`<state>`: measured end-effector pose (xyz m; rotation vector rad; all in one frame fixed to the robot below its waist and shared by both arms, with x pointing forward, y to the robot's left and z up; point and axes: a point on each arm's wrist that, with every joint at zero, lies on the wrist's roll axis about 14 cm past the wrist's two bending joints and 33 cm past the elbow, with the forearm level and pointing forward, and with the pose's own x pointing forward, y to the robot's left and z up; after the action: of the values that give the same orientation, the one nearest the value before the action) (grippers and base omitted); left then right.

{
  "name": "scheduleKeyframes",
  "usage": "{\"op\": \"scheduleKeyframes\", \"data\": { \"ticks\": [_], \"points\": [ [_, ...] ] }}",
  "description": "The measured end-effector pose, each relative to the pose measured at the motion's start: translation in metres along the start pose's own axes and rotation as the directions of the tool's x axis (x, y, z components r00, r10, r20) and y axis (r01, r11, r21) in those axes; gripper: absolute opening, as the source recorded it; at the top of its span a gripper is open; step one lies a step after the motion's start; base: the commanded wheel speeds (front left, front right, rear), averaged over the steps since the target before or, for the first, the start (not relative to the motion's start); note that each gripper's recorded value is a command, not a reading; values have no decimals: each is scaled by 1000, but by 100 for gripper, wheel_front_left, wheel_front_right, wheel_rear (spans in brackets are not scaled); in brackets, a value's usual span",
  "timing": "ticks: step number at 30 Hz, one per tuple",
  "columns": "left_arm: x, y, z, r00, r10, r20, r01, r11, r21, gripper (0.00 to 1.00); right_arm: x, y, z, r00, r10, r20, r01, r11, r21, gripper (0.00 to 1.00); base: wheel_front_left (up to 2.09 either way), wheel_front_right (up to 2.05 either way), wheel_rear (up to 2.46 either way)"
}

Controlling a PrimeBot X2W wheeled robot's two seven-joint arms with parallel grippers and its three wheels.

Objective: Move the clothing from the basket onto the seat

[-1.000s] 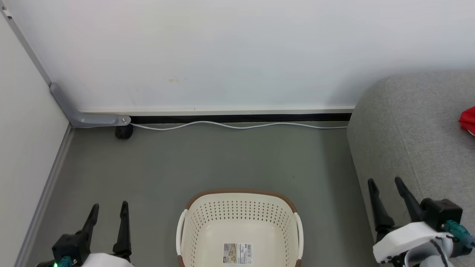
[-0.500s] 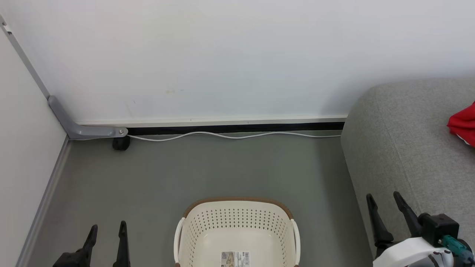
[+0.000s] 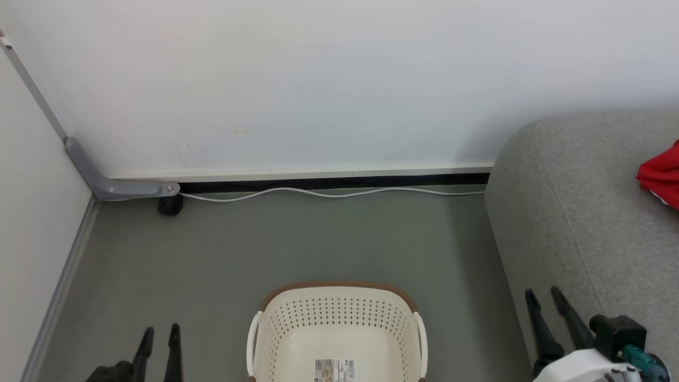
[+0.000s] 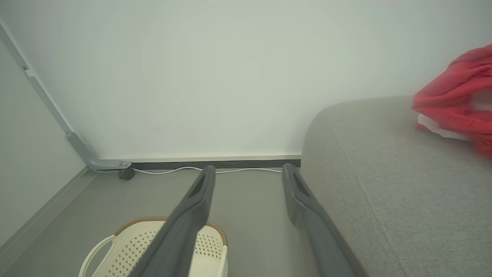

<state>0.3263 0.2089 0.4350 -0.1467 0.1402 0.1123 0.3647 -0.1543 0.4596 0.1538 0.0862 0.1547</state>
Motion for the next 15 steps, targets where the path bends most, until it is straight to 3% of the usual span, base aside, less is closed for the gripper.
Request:
{"op": "scheduleKeyframes", "data": {
  "ticks": [5, 15],
  "points": [
    [-10, -1, -26, 996, 14, -83, -17, 999, -30, 0, -15, 2, -31, 996, -15, -91, 18, 999, 37, 0, 0, 0, 0],
    [-10, 2, -27, 994, 37, -103, -51, 989, -138, 0, -15, -5, -29, 994, -53, -92, 66, 988, 142, 0, 0, 0, 0]
  ]
}}
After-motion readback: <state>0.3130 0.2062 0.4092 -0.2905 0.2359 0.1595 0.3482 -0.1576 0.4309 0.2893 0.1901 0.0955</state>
